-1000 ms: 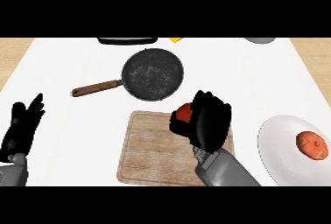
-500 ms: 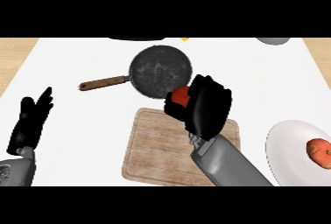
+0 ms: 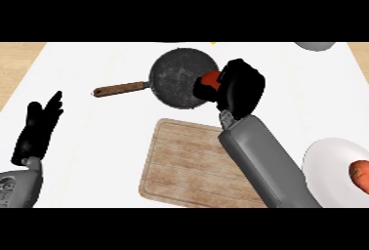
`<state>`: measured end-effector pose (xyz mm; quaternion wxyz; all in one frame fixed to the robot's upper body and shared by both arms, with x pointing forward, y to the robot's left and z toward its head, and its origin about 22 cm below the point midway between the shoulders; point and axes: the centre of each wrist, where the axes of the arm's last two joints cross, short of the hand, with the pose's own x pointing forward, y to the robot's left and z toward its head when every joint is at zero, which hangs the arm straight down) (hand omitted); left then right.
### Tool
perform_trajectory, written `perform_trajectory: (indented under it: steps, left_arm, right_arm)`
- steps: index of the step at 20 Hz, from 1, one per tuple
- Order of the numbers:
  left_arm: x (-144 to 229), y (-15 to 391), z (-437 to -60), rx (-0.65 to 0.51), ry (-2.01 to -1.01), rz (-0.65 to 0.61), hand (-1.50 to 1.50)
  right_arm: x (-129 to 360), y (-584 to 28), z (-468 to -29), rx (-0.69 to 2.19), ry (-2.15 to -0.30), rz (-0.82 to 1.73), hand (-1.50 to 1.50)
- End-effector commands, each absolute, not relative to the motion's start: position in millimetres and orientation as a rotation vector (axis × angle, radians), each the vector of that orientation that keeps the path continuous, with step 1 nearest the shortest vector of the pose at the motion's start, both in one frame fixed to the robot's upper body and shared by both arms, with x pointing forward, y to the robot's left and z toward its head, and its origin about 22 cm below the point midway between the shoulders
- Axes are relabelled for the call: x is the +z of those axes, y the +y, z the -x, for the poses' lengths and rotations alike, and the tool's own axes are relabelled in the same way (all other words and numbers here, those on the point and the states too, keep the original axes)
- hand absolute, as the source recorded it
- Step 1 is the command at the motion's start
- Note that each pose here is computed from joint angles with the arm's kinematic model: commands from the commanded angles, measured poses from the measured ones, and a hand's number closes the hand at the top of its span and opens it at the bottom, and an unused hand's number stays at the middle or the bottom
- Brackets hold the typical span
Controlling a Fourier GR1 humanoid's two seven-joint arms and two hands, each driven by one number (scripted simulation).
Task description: Pick the bell pepper from the cutting board and place it in the pan
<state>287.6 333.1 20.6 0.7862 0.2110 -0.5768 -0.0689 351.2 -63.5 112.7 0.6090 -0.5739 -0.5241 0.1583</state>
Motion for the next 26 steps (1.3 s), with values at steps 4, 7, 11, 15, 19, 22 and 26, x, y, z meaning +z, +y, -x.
perform_trajectory:
  steps: [4, 7, 11, 15, 19, 22, 26]
  left_arm:
    - [23, 318, -297, -0.167, -1.258, -0.446, 0.0]
    - [19, 327, -290, -0.179, -1.256, -0.449, 0.0]
    - [25, 320, -295, -0.192, -1.275, -0.417, 0.0]
    - [25, 312, -301, -0.215, -1.286, -0.395, 0.0]
    - [17, 304, -299, -0.212, -1.277, -0.394, 0.0]
    - [32, 304, -309, -0.215, -1.303, -0.401, 0.0]
    - [36, 301, -313, -0.221, -1.315, -0.393, 0.0]
  right_arm:
    - [82, -84, -387, 0.091, -1.078, 1.228, 1.5]
    - [79, -86, -400, 0.077, -1.073, 1.199, 1.5]
    - [58, -93, -407, 0.066, -1.073, 1.161, 1.5]
    - [51, -107, -411, -0.067, -1.092, 1.08, -1.5]
    - [52, -107, -418, -0.093, -1.096, 1.027, -1.5]
    - [46, -107, -418, -0.103, -1.139, 1.03, -1.5]
    - [57, -104, -424, -0.174, -1.227, 1.044, -1.5]
